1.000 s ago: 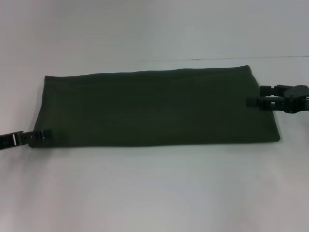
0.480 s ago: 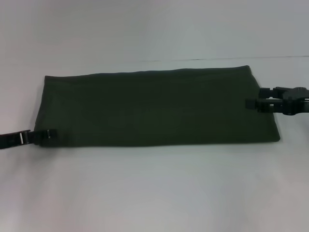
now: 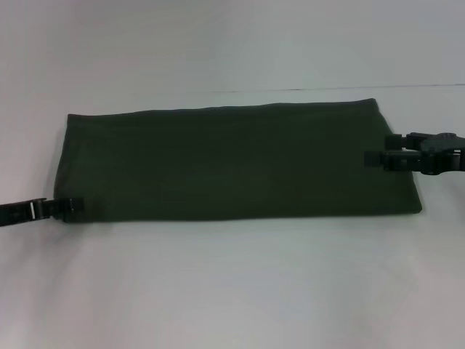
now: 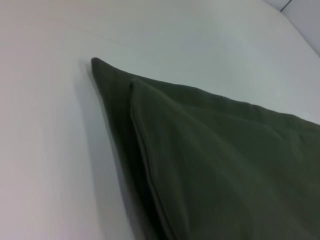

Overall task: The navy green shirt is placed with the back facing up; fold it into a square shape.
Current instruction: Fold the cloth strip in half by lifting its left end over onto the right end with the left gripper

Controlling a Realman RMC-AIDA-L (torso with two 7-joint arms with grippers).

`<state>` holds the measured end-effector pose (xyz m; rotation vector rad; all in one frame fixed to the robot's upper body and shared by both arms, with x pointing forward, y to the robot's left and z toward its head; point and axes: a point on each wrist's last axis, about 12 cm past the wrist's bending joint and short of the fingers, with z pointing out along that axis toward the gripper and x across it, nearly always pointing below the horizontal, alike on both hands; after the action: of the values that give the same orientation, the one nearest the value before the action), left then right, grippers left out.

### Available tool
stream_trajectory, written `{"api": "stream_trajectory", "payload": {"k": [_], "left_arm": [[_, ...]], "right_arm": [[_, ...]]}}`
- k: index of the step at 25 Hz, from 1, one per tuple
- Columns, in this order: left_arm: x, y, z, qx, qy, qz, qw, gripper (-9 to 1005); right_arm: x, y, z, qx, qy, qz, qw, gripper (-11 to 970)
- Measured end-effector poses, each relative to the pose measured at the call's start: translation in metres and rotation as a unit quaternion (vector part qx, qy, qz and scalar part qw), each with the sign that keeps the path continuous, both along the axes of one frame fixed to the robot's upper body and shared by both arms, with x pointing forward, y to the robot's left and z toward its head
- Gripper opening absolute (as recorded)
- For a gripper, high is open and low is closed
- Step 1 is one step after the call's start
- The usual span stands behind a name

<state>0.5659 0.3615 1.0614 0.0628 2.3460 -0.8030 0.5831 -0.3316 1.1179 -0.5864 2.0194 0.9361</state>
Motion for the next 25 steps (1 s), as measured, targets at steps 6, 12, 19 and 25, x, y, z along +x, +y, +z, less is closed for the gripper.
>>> {"api": "stream_trajectory", "payload": {"k": [6, 12, 19, 25], "left_arm": [[0.0005, 0.0009, 0.0005, 0.004, 0.001, -0.001, 1.0, 608], [0.0022, 0.0033, -0.0012, 0.017, 0.015, 0.008, 1.0, 544], [0.0026, 0.0018, -0.0018, 0.022, 0.017, 0.003, 1.0, 374], [0.0033, 0.0027, -0.0011, 0.025, 0.016, 0.003, 1.0, 124]], "right_arm": [[0.0001, 0.0005, 0.0, 0.0, 0.0, 0.0, 1.0, 894], [0.0007, 0.002, 0.0002, 0.002, 0.0, 0.001, 1.0, 886], [0.0007, 0.0024, 0.0003, 0.004, 0.003, 0.001, 1.0, 878], [0.0015, 0.0028, 0.0009, 0.004, 0.003, 0.001, 1.0, 871]]}}
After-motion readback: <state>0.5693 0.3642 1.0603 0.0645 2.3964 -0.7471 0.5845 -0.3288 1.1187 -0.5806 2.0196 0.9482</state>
